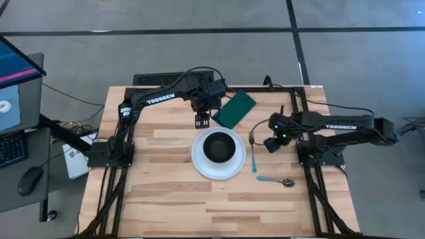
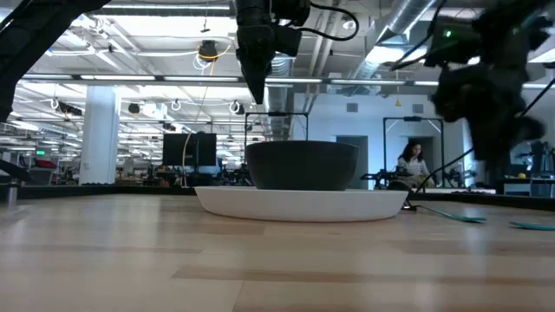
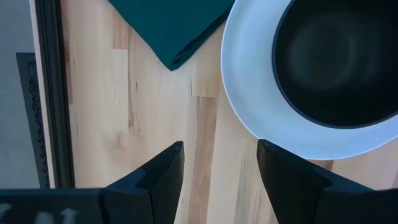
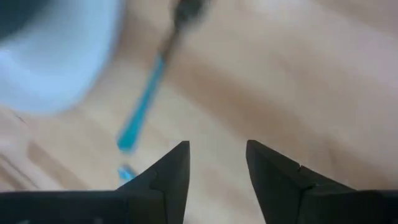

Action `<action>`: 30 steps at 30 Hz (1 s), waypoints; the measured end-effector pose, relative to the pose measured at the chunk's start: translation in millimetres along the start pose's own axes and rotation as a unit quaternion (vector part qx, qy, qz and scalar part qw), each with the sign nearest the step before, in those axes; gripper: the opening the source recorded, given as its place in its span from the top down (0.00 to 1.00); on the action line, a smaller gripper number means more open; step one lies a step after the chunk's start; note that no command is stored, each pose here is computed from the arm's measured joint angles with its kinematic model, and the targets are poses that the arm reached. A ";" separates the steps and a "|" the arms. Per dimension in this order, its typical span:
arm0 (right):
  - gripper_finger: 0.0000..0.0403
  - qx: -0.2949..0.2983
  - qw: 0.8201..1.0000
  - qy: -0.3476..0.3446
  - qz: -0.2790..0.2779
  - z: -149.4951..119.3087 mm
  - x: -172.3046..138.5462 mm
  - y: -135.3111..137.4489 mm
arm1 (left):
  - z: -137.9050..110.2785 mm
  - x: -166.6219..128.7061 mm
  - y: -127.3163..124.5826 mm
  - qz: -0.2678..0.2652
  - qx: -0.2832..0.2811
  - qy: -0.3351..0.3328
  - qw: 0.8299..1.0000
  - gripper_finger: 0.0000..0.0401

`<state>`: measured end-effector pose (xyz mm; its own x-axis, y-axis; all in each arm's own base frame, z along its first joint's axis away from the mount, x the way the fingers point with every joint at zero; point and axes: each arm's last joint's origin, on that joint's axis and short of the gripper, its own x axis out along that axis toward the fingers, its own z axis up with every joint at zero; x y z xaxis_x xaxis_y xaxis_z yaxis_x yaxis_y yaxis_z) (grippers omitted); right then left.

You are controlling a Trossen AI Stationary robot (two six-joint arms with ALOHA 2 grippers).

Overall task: Set table place
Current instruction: Put the blue spoon into the black bowl

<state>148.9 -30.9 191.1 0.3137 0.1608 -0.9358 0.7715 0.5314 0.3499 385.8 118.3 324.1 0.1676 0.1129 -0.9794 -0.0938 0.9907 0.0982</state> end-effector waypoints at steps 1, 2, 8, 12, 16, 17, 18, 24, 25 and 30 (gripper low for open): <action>0.55 0.011 1.000 0.019 -0.014 -5.0 -6.2 2.6 | 0.0 0.0 0.0 0.000 0.000 0.000 1.000 0.52; 0.56 0.022 0.999 0.035 -0.027 -9.7 -11.8 5.0 | 0.0 0.0 0.0 0.000 0.000 0.000 1.000 0.52; 0.55 0.069 0.992 0.092 -0.053 -43.2 -25.6 20.2 | 0.1 0.0 -0.4 0.000 0.000 0.000 1.000 0.52; 0.55 0.124 0.984 0.114 -0.058 -66.5 -25.5 30.5 | 0.1 0.0 -0.6 0.000 0.000 0.000 1.000 0.52; 0.55 0.171 0.976 0.120 -0.068 -91.8 -23.9 40.1 | -0.6 0.0 -0.9 -0.001 0.001 0.004 1.000 0.52; 0.55 0.182 0.974 0.117 -0.067 -97.9 -23.6 42.1 | -0.6 0.0 -0.9 -0.001 0.001 0.004 1.000 0.52; 0.55 0.191 0.973 0.110 -0.066 -104.1 -23.1 44.2 | -0.6 0.0 -0.9 -0.001 0.001 0.004 1.000 0.52; 0.55 0.255 0.963 0.054 -0.074 -138.5 -18.3 48.1 | -0.6 0.0 -1.0 -0.003 0.001 0.004 1.000 0.52; 0.55 0.262 0.961 0.043 -0.077 -143.0 -17.0 47.2 | -0.6 0.0 -1.1 -0.005 0.001 0.003 1.000 0.52; 0.55 0.235 0.968 -0.019 -0.085 -154.4 -2.5 46.8 | -0.2 -0.1 -2.6 -0.027 0.005 -0.002 1.000 0.52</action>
<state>98.8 122.0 203.2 0.1733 0.0694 -0.9824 0.9777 0.1083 0.1801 385.8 115.7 323.9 0.1765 0.0587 -0.9826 -0.0750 0.9961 0.0461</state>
